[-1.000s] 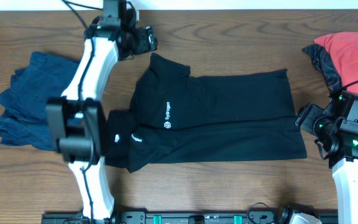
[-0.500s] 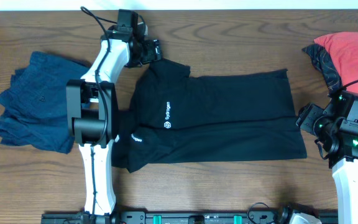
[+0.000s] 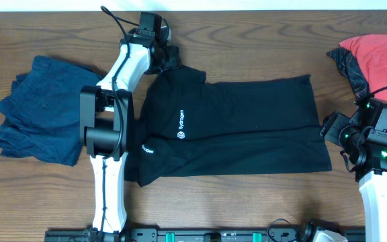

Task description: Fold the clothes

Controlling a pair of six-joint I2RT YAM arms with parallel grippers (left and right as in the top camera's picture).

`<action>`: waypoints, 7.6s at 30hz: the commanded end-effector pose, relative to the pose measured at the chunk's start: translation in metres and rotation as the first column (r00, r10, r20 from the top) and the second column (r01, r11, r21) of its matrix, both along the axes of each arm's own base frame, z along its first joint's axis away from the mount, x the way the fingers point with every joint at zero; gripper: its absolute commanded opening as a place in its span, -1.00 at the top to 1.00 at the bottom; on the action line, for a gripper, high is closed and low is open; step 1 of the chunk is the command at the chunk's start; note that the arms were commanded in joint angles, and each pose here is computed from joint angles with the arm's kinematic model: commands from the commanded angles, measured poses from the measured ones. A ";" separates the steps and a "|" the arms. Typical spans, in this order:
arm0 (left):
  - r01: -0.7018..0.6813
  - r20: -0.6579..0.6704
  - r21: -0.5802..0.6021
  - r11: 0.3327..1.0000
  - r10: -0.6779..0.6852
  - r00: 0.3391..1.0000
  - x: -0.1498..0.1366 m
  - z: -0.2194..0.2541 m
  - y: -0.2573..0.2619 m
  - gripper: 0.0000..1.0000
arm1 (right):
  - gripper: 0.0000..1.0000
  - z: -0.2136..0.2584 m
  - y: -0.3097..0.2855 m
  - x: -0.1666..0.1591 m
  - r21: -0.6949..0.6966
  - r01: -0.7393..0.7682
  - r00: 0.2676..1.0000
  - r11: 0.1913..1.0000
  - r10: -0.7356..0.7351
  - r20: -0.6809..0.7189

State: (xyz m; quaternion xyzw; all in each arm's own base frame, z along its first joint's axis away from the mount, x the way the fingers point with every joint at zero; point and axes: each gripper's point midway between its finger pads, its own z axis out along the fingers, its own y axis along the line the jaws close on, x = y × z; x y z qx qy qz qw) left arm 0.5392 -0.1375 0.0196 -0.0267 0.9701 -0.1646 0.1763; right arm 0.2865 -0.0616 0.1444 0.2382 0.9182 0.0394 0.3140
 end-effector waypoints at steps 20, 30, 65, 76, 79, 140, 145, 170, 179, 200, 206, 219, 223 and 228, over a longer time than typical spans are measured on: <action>0.016 -0.060 0.119 0.993 -0.009 0.998 -0.013 -0.032 0.005 0.87 | 0.05 0.007 0.000 0.010 -0.016 -0.019 0.999 1.000 0.020 0.043; 0.011 0.033 0.064 0.998 -0.013 0.999 -0.004 0.028 0.002 0.88 | -0.16 -0.006 0.004 0.077 -0.012 -0.156 0.973 0.988 0.156 0.170; 0.008 -0.020 0.042 0.999 -0.007 1.000 -0.030 0.063 0.010 0.88 | 0.98 -0.141 -0.004 0.217 -0.116 -0.209 0.978 0.971 0.205 -0.043; -0.037 -0.120 -0.003 0.999 0.036 0.992 -0.065 0.096 0.038 0.88 | 0.98 -0.061 -0.028 0.172 -0.134 -0.134 0.988 0.982 0.123 -0.089; -0.048 -0.183 0.007 0.999 0.049 0.982 -0.088 0.107 0.047 0.88 | 0.98 -0.051 -0.035 0.145 -0.117 -0.073 0.987 0.990 0.055 -0.151; 0.018 -0.594 0.036 0.999 0.007 0.804 -0.341 0.081 0.067 0.53 | 0.88 -0.066 -0.018 -0.015 -0.044 -0.033 0.805 0.998 0.001 -0.594; 0.017 -0.577 0.035 0.999 0.006 0.817 -0.336 0.079 0.067 -0.59 | 0.50 -0.069 -0.016 -0.027 -0.034 -0.035 0.777 0.999 0.006 -0.630; 0.013 -0.443 0.021 1.000 -0.002 0.897 -0.299 0.075 0.063 -0.60 | -0.03 -0.112 -0.012 -0.033 0.066 -0.107 0.802 0.992 0.125 -0.584; 0.013 -0.442 0.020 1.000 -0.002 0.897 -0.299 0.075 0.063 -0.60 | -0.38 -0.141 -0.004 -0.036 0.087 -0.119 0.826 0.989 0.147 -0.544; 0.012 -0.432 0.020 1.000 -0.002 0.902 -0.296 0.075 0.063 -0.59 | 0.98 -0.136 -0.042 -0.020 -0.085 0.085 0.883 0.993 -0.115 -0.456; 0.011 -0.413 0.018 1.000 -0.002 0.911 -0.291 0.074 0.062 -0.59 | 0.98 -0.078 -0.068 0.016 -0.116 0.113 0.918 0.987 -0.148 -0.369; 0.008 -0.404 0.017 1.000 0.000 0.915 -0.289 0.074 0.062 -0.59 | 0.98 -0.032 0.016 0.030 -0.013 -0.182 0.889 0.983 0.159 -0.429; 0.008 -0.404 0.017 1.000 0.000 0.915 -0.289 0.074 0.062 -0.59 | 0.98 -0.033 0.059 0.029 -0.017 -0.311 0.852 0.950 0.271 -0.448; 0.008 -0.404 0.017 1.000 0.000 0.915 -0.289 0.074 0.062 -0.60 | 0.98 -0.037 0.101 0.024 -0.012 -0.431 0.805 0.902 0.378 -0.458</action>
